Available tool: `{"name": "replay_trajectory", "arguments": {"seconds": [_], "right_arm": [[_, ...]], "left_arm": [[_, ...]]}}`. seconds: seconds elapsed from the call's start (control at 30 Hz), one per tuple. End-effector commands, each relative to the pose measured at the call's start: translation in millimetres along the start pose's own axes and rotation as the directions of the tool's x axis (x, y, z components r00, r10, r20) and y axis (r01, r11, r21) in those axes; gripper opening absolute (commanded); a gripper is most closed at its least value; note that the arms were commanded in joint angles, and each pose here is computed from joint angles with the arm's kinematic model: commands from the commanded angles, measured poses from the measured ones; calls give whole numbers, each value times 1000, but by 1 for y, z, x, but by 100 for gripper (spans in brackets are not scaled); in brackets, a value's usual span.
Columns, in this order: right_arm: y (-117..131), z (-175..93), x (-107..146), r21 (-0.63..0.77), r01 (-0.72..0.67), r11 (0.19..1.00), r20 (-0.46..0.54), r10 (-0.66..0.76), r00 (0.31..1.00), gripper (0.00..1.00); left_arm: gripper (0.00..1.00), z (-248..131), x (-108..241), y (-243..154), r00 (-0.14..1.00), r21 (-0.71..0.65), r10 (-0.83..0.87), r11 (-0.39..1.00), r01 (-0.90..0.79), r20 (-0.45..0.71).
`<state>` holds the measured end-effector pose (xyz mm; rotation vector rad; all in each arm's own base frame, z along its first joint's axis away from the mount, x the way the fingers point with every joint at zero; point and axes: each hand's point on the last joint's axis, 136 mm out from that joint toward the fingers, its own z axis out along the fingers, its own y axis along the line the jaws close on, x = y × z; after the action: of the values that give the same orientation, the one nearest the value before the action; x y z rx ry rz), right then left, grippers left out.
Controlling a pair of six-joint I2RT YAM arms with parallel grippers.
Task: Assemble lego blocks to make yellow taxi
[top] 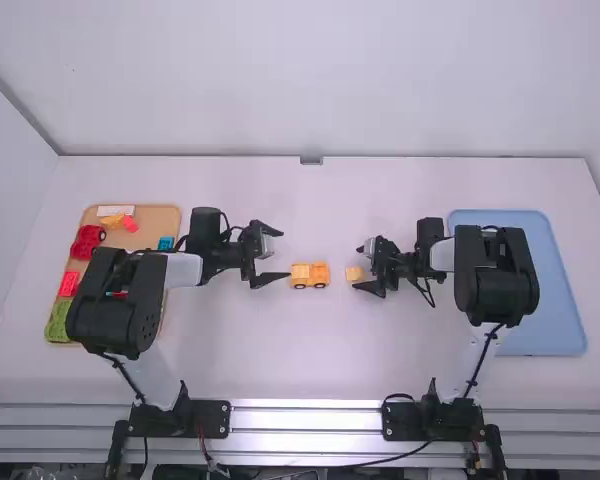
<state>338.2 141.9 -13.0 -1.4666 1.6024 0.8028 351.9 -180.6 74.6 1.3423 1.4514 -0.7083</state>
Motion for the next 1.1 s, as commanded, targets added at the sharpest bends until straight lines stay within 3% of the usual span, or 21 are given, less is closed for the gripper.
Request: {"name": "replay_trajectory", "arguments": {"seconds": [0.0, 0.1, 0.33, 0.5, 0.77, 0.9, 1.0, 1.07], "right_arm": [[4, 1, -9, -14, -19, 1000, 16, 19, 1000, 93], [3, -1, -3, -11, -19, 1000, -16, 18, 1000, 73], [9, 2, 5, -25, -16, 1000, -40, 15, 999, 91], [-4, 0, 8, -27, -59, 998, -33, 58, 998, 93], [7, 2, 13, -114, -82, 990, 18, 85, 996, 92], [12, -1, 11, -151, -51, 987, -1, 51, 999, 81], [18, 6, 15, -179, -19, 984, -39, 12, 999, 60], [21, 9, 16, -189, -10, 982, -55, 0, 998, 55]], "left_arm": [[99, 3, 1, -6, 997, 20, -77, 997, 77, 10], [99, 3, 2, -7, 995, 23, -95, 995, 95, 7], [99, 10, 1, -19, 998, 62, -64, 996, 64, -4], [99, 16, -3, -24, 999, 81, -47, 996, 47, 2], [99, 17, -2, -26, 998, 86, -57, 995, 57, 0], [99, 16, -2, -25, 998, 82, -59, 995, 58, -1], [99, 18, -3, -27, 999, 89, -51, 995, 51, 2], [99, 18, -3, -27, 999, 90, -54, 995, 54, 1]]}}
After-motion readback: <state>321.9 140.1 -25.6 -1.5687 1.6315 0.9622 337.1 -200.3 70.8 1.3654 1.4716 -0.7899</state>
